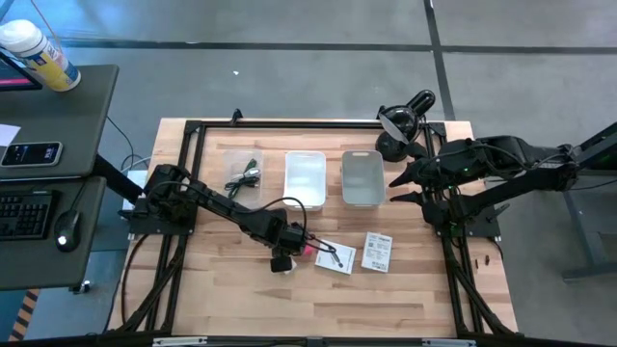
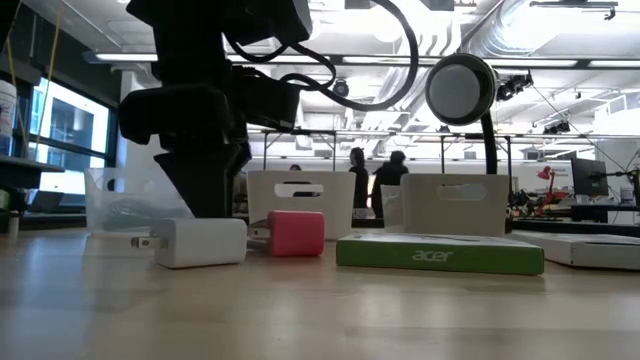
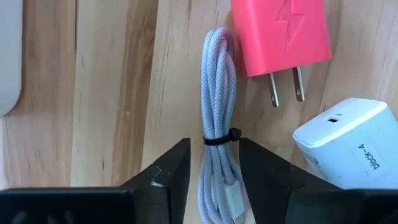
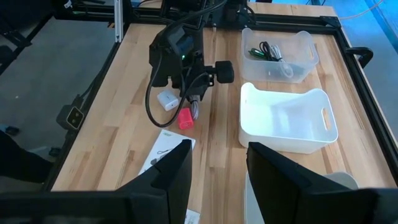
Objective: Pick and place items into bin
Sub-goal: Put the purple USB cord into the transparent bin
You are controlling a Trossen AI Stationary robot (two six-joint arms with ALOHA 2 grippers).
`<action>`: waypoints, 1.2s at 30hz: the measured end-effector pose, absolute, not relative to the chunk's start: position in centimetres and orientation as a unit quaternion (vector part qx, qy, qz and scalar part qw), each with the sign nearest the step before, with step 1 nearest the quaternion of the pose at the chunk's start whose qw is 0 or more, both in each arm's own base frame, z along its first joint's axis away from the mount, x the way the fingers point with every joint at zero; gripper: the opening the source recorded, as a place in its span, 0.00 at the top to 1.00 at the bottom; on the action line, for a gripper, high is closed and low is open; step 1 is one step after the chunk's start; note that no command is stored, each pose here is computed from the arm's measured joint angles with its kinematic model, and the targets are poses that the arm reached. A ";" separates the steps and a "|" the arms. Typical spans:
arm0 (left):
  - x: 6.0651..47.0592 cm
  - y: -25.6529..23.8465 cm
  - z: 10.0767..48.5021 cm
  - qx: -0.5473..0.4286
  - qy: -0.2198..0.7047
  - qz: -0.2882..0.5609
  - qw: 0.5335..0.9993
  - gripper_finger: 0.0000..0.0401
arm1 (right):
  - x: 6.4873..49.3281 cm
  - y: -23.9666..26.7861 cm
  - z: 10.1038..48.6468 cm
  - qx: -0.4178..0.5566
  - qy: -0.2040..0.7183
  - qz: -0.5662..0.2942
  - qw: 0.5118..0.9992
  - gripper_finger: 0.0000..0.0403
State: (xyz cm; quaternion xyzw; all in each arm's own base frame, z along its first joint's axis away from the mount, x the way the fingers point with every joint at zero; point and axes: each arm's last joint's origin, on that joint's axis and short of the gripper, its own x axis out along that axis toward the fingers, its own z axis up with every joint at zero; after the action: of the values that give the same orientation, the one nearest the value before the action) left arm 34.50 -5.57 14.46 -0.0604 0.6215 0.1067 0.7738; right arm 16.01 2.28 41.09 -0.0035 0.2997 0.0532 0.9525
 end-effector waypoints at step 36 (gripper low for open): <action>34.7 -5.6 14.0 -0.057 0.618 0.115 0.775 0.99 | 16.0 2.3 41.1 -0.002 0.300 0.053 0.953 0.64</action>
State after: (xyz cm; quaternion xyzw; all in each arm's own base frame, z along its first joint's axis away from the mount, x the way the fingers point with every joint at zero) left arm 34.71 -5.55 14.04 -0.0567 0.6182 0.1152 0.7755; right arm 15.99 2.28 41.10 -0.0023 0.2998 0.0528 0.9525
